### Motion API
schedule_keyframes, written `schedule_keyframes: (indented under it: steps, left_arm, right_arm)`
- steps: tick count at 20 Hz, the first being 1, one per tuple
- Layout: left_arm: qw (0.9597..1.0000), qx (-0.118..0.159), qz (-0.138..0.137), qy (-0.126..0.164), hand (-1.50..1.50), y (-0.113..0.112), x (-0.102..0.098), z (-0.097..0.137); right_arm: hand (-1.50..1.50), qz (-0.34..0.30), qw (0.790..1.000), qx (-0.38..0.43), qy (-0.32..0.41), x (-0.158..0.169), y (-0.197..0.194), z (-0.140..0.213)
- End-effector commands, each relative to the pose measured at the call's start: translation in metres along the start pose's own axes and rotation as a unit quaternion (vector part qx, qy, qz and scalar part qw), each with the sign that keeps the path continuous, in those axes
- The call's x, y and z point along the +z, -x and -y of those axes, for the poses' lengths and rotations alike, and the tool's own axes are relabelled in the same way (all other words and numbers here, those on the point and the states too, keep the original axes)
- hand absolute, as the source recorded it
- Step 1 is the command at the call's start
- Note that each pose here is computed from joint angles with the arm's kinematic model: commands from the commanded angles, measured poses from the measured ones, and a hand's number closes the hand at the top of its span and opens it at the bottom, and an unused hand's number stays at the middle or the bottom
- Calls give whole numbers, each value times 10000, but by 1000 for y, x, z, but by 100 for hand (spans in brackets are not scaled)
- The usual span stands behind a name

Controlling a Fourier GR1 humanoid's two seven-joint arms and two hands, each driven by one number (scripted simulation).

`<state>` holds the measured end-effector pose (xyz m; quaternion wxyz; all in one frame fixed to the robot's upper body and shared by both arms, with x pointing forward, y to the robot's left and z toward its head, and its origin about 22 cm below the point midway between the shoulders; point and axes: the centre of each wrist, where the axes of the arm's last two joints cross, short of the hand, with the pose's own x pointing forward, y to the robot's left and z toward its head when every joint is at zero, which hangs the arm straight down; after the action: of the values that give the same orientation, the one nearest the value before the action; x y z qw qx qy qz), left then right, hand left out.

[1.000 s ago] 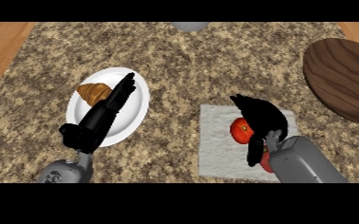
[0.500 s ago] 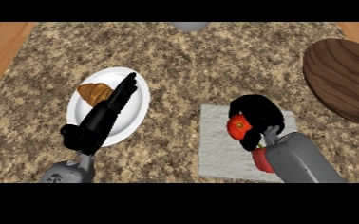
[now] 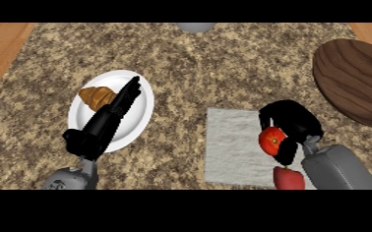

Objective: Pick the tomato from the placemat and place it in the bowl

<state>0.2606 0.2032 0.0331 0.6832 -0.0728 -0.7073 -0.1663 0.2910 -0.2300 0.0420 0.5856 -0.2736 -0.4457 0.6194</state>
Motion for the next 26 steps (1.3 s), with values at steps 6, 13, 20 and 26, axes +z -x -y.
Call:
schedule_keyframes:
  steps: [6, 13, 20, 26]
  left_arm:
    - [10000, 75, 1, 46, 0, 4, 7, -13]
    - [10000, 25, -50, -79, 0, 0, 8, -1]
    - [9999, 118, 2, -23, 0, 12, 2, 4]
    - [10000, -4, 34, 67, 0, -4, -13, -12]
  right_arm:
    - [150, -317, 9903, 577, 1223, 34, 46, 16]
    - [150, -162, 9509, -253, 3082, 71, 28, 65]
    - [150, -81, 9143, -1421, 3792, 104, 54, 113]
    - [150, -686, 9165, -1130, 3776, 84, 92, 110]
